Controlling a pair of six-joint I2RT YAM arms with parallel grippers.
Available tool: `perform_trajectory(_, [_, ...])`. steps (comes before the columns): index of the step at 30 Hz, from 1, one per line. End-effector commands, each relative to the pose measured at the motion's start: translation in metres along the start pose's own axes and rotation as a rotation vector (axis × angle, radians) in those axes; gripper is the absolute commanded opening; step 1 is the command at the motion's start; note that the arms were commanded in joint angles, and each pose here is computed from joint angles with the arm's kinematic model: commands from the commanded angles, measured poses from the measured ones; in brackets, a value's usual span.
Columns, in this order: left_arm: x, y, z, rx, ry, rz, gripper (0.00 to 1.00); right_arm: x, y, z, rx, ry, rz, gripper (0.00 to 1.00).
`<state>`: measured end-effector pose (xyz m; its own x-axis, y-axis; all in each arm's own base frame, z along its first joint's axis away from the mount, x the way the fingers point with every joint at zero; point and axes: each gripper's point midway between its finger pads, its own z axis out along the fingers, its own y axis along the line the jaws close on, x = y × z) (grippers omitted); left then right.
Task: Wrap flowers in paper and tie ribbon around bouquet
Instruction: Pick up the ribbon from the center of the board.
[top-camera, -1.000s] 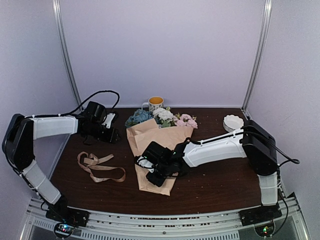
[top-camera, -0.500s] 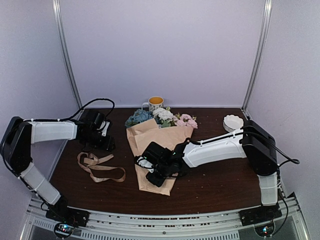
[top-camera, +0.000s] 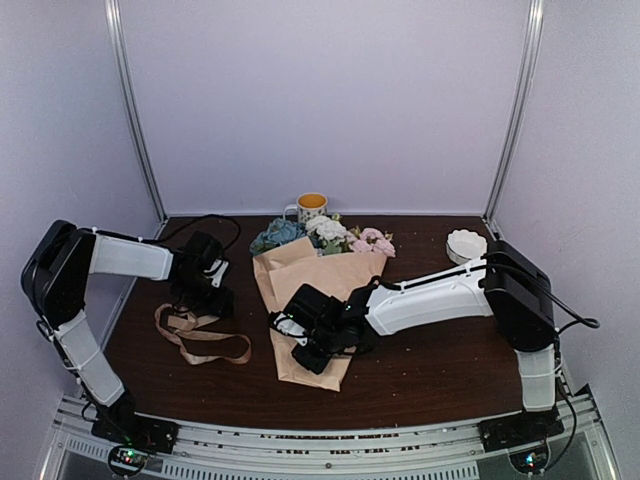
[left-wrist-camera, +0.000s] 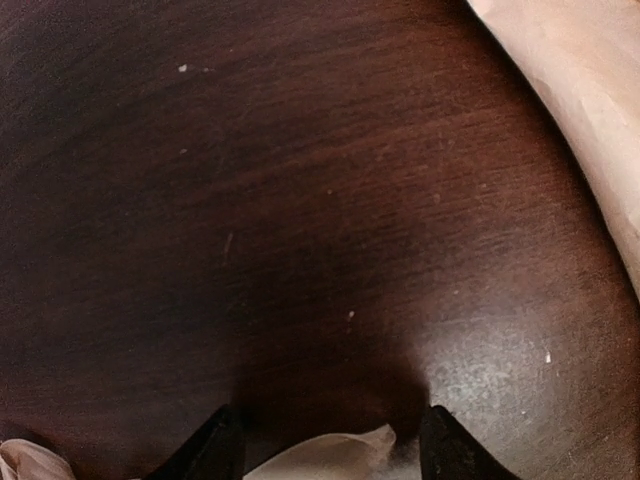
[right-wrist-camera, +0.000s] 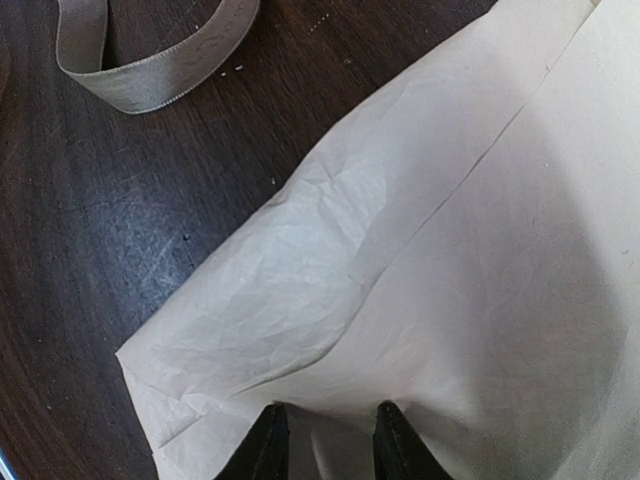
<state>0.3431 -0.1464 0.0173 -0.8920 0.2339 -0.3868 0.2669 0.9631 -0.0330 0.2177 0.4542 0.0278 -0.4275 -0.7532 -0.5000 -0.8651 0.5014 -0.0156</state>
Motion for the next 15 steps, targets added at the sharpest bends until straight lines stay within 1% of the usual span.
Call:
perform_trajectory(1, [0.002,0.001,0.005,-0.013,0.017,0.018,0.58,0.044,0.000,0.018,0.006,0.136,0.003,0.31])
perform_trajectory(2, [0.004,0.001,0.006,-0.014,0.018,0.019,0.53,0.044,0.000,0.019,0.006,0.138,0.003,0.31])
perform_trajectory(6, [0.009,-0.003,0.006,0.014,0.020,0.015,0.13,0.045,0.000,0.019,0.007,0.142,0.001,0.30])
perform_trajectory(7, [0.010,-0.004,0.005,0.021,0.020,0.013,0.05,0.045,0.000,0.019,0.007,0.142,-0.001,0.30])
perform_trajectory(8, [0.010,-0.005,0.004,0.023,0.018,0.012,0.00,0.045,0.000,0.018,0.007,0.142,-0.001,0.30])
perform_trajectory(12, [0.006,-0.001,-0.006,0.004,-0.017,0.006,0.00,0.047,-0.001,0.019,0.011,0.149,-0.001,0.31])
perform_trajectory(15, [-0.016,0.007,-0.029,-0.040,-0.103,-0.001,0.00,0.048,0.000,0.020,0.007,0.150,0.001,0.30])
